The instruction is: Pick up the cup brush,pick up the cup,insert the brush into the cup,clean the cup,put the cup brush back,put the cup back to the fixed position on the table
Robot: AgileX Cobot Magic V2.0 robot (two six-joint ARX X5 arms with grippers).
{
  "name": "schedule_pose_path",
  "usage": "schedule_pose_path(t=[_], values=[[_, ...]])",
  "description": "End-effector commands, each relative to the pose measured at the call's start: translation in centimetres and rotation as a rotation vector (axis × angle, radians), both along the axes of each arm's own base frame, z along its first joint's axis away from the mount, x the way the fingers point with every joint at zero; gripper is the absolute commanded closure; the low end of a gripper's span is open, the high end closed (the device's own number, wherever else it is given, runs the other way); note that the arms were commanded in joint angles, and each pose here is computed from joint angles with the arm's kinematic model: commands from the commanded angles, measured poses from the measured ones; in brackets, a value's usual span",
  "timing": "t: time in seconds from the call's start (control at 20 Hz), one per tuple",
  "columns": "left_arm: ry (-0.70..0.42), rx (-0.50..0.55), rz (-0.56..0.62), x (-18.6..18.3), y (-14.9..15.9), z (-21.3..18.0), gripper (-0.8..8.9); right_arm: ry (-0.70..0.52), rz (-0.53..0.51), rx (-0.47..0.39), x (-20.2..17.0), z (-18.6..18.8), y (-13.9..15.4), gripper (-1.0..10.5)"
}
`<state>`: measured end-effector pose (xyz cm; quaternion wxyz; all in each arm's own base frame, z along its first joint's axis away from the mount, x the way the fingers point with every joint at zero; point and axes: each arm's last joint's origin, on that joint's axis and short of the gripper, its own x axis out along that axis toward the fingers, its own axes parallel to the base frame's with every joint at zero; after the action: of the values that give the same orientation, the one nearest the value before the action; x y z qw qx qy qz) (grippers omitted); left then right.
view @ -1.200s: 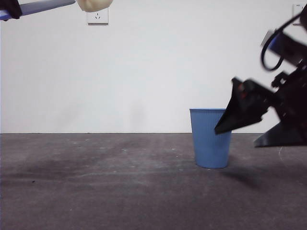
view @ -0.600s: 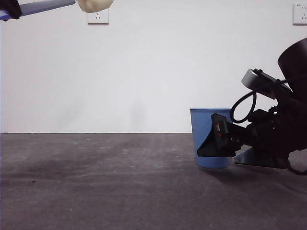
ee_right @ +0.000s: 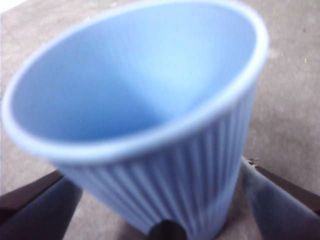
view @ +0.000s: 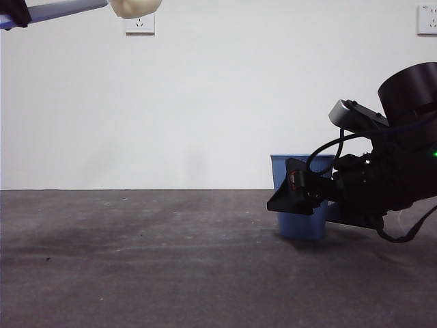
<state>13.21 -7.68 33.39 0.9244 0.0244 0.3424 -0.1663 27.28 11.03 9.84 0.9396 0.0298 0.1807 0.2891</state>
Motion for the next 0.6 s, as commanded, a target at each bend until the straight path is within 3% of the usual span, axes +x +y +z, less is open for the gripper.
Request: schedule_pose_path(t=[0.05, 0.3, 0.45, 0.6], values=[[-0.001, 0.007, -0.003, 0.0, 0.01, -0.19, 8.22, 0.014, -0.022, -0.002, -0.01, -0.27, 0.05, 5.5], [0.002, 0.01, -0.003, -0.02, 0.02, -0.22, 8.22, 0.019, -0.022, -0.003, -0.04, -0.36, 0.1, 7.4], [0.011, 0.016, -0.003, -0.08, 0.06, -0.28, 8.22, 0.019, -0.019, -0.002, -0.06, -0.37, 0.17, 7.7], [0.014, 0.021, -0.006, -0.1, 0.08, -0.33, 8.22, 0.019, -0.017, -0.003, -0.07, -0.37, 0.18, 9.7]])
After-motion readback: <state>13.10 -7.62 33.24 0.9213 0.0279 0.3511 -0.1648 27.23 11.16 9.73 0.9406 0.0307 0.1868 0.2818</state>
